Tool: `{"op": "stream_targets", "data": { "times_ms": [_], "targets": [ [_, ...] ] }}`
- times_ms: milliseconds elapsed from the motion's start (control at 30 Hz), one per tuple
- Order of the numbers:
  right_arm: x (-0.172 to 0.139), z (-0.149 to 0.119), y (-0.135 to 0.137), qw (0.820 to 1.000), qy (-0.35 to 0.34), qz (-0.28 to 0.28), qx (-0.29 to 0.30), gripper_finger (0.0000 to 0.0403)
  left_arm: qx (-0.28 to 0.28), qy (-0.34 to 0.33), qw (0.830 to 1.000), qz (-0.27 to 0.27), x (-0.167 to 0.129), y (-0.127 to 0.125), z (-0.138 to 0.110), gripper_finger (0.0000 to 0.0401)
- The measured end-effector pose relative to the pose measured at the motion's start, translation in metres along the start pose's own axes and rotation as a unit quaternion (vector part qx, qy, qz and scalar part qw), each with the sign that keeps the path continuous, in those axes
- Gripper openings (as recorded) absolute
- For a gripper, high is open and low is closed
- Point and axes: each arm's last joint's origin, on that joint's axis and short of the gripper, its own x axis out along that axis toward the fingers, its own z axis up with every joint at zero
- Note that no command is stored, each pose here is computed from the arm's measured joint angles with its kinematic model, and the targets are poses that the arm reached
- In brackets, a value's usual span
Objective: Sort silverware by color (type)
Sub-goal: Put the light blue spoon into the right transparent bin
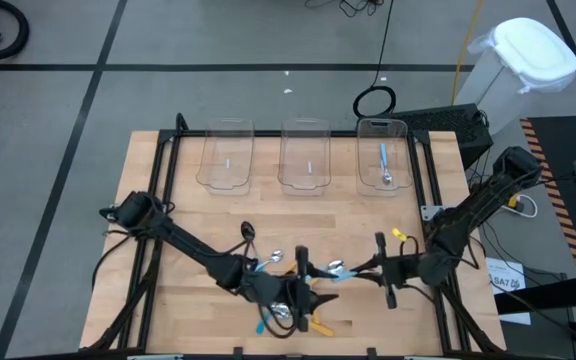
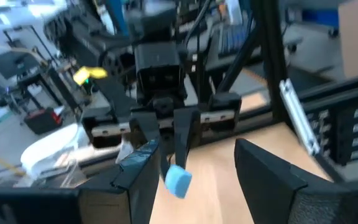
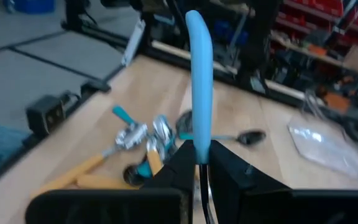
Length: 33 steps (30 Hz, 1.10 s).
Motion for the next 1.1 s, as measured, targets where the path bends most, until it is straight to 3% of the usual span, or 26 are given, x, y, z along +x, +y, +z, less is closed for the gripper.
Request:
{"op": "stream_targets", "data": {
  "times_ms": [333,733,1100],
  "targets": [
    [-0.006,0.016,0.004,0.997,-0.07,0.023,-0.021,0.0022,0.011,-0.066,0.998,0.0,-0.011,-0.012,0.018,0.0204],
    [-0.009,0.029,0.006,0.985,-0.147,0.08,-0.029,0.0022,0.0,-0.125,0.992,-0.004,-0.008,-0.009,0.023,0.0204],
    [-0.006,0.032,0.002,0.985,-0.157,0.067,-0.02,0.0022,0.018,-0.137,0.99,0.002,0.002,-0.008,0.014,0.0204]
  ]
}}
